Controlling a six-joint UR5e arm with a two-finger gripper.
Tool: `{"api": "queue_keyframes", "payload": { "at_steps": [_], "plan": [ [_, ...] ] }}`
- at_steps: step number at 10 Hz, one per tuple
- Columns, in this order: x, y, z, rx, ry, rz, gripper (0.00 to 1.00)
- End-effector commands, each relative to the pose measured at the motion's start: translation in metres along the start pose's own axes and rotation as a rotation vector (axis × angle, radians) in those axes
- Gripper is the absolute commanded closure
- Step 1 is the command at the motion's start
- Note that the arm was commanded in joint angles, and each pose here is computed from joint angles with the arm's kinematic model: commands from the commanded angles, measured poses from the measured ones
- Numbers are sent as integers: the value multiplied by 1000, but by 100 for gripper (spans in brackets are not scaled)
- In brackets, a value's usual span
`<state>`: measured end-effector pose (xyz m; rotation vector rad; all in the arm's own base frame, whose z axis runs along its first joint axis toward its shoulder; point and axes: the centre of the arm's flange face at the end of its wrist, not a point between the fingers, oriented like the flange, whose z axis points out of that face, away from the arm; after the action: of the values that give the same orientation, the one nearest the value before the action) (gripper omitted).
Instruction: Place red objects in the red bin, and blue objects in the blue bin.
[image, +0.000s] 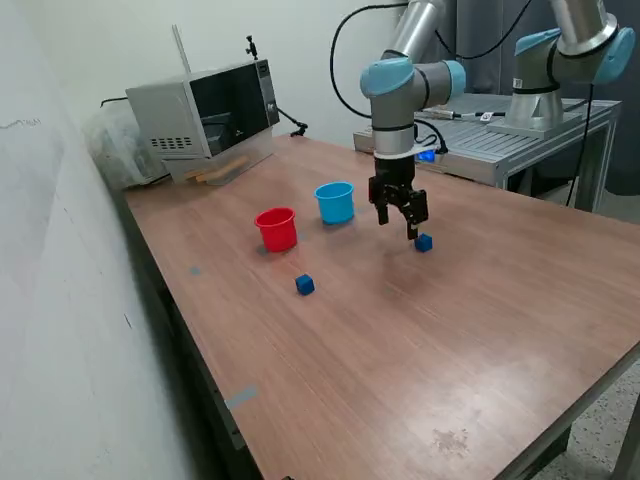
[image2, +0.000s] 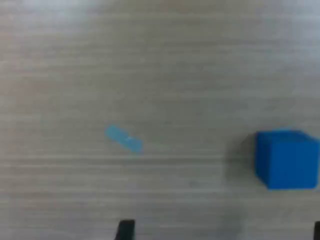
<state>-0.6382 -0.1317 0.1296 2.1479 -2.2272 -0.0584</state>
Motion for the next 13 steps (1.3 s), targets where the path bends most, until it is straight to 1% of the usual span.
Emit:
{"api": "queue_keyframes", "payload": {
  "at_steps": [1, 3, 5, 7, 8, 10, 11, 13],
  "plan": [
    [34, -29, -14, 5, 7, -55, 0],
    [45, -37, -12, 12, 10, -74, 0],
    [45, -38, -11, 12, 13, -75, 0],
    [46, -36, -13, 0, 22, -79, 0],
    [43, -32, -15, -19, 24, -78, 0],
    [37, -29, -10, -20, 24, -67, 0],
    [37, -29, -7, -32, 24, -69, 0],
    [36, -30, -2, -25, 24, -69, 0]
  ]
}}
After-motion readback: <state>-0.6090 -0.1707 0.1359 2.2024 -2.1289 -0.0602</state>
